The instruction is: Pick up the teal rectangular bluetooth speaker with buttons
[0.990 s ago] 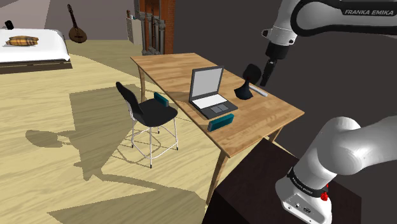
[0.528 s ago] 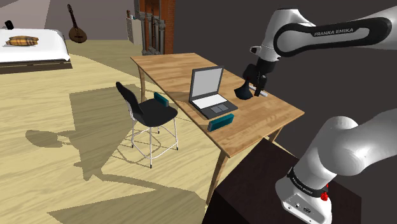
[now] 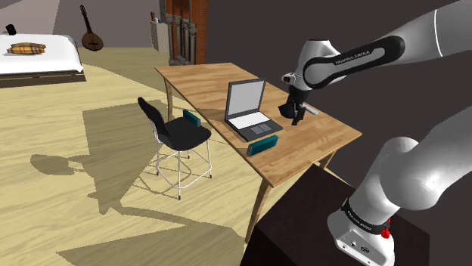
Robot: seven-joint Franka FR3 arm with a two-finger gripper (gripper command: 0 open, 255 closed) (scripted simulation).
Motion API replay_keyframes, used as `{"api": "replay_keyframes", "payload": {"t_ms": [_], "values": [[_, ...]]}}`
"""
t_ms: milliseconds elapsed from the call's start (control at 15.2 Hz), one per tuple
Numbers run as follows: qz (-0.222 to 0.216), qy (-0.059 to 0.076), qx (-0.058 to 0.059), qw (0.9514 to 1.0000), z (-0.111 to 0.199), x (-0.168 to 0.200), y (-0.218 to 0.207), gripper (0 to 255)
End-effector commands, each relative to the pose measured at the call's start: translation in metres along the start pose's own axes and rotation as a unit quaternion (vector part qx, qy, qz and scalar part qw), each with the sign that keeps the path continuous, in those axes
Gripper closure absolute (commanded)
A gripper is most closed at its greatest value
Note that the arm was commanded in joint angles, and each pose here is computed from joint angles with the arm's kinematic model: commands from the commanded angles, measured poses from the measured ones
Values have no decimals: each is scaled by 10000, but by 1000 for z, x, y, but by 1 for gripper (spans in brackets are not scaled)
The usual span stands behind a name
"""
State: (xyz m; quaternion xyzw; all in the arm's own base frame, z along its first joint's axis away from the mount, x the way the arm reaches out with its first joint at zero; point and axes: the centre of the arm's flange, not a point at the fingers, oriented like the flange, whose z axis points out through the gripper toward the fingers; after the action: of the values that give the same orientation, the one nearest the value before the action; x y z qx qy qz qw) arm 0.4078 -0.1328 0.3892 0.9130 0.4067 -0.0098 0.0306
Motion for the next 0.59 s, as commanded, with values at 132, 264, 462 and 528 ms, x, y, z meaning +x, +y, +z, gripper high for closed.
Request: {"api": "replay_keyframes", "payload": {"t_ms": [132,264,462,528], "values": [[-790,-4,-1,9969,46,12,23,0],[-1169,-6,4,9931,69,19,35,0],[-1734,-8,12,9848,103,32,51,0],[-1921,-9,14,9814,114,37,56,0]]}}
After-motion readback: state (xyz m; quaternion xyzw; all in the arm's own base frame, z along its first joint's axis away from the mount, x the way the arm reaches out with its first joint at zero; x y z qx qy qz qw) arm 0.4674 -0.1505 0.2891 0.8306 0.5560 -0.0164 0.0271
